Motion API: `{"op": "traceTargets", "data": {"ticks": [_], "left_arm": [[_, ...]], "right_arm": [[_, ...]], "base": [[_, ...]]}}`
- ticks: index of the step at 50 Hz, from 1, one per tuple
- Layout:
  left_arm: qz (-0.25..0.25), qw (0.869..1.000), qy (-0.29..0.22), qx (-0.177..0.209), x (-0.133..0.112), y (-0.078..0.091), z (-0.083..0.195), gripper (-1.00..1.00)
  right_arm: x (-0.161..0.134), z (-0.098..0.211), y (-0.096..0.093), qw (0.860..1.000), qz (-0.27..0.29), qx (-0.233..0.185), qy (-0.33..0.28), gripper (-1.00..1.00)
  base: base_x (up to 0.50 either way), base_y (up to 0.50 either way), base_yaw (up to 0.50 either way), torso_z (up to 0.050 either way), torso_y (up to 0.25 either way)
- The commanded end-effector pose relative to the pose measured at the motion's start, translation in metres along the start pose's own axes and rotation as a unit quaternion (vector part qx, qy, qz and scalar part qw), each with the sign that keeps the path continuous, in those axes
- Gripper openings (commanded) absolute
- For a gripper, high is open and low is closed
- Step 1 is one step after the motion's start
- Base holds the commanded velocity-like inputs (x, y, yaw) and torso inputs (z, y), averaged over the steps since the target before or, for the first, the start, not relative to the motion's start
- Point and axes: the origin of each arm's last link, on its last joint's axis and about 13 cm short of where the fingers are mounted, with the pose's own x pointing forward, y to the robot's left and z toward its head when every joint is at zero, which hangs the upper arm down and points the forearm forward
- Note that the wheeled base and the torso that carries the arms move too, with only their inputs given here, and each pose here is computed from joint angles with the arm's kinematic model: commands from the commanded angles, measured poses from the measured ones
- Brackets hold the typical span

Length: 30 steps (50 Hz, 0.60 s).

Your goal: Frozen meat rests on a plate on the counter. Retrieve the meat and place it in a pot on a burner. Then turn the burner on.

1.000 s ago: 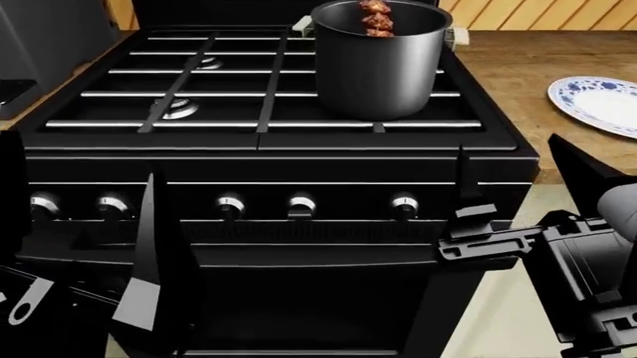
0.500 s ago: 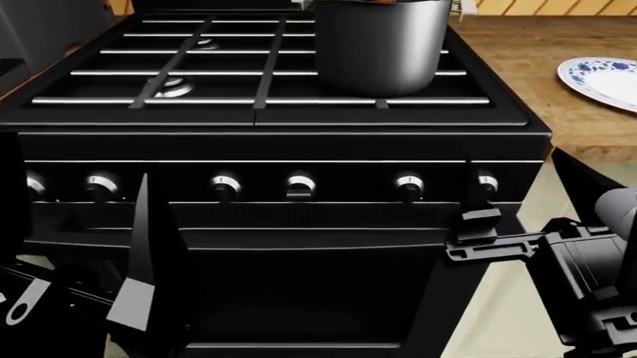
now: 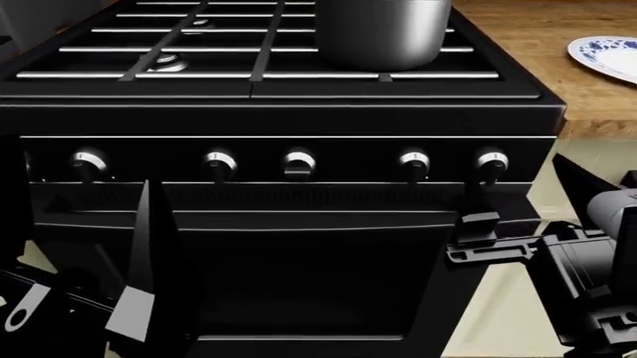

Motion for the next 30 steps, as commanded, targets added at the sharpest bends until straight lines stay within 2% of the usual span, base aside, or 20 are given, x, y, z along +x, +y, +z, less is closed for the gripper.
{"op": "traceTargets", "data": {"ticks": [1,20,30], "left_arm": [[-0.002,1.0,-0.002,-0.001,-0.0003,-0.0005,0.0006,1.0],[0.0,1.0,-0.006,0.0,-0.0009,-0.0009,0.0008,1.0],[-0.001,1.0,-0.018,0.001,-0.0004,-0.0012,0.0031,1.0]], "right_arm": [[0.0003,-0.0009,0.0,1.0,0.0,-0.003,0.002,1.0],[0.001,-0.0007,-0.0012,1.0,-0.011,-0.007,0.001,1.0],[0.0061,0.0031,-0.0047,0.999,-0.036,-0.001,-0.025,1.0]], "base": [[0.0,0.0,0.0,-0.05,0.0],[0.0,0.0,0.0,-0.05,0.0],[0.0,0.0,0.0,-0.003,0.0]]}}
